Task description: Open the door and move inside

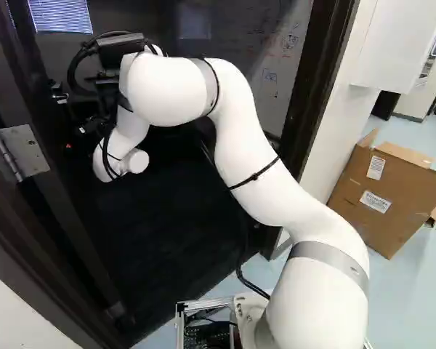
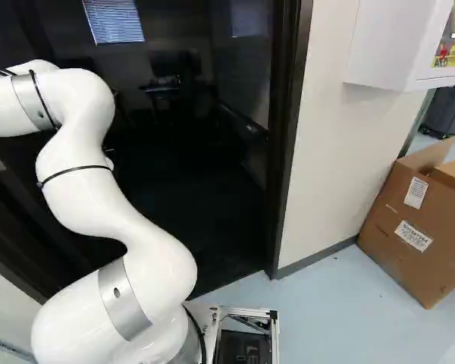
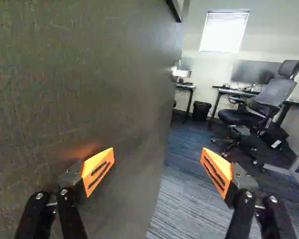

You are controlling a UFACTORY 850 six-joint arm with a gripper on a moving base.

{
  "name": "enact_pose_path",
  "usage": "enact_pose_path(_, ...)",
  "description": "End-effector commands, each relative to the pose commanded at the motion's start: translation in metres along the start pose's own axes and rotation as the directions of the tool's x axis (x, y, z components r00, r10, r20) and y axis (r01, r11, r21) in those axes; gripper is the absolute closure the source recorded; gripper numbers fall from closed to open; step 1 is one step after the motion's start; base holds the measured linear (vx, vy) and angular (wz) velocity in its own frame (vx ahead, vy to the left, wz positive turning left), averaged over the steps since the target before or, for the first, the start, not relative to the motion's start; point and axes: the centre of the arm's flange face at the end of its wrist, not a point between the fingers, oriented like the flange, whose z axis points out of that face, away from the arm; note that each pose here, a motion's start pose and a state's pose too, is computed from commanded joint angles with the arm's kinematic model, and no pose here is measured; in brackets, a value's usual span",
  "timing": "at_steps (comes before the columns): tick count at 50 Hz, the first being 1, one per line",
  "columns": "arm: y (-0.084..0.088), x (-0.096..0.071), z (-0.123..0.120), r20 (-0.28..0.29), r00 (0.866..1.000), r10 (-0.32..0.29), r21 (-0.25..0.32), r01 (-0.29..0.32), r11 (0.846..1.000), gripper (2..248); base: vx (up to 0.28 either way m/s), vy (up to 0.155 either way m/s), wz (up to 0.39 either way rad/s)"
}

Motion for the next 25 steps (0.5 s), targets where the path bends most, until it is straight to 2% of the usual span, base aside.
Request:
enact_pose_path(11,-0.002,0.000,0.003,-0.004,1.000,0.003,-0.001,-0.003,1.000,3,0.000,0.000,0.000)
enact_pose_path(25,0.011,0.002,-0.013,0.012,0.999,0.034,-0.059,-0.033,0.998,3,0.000,0.000,0.000)
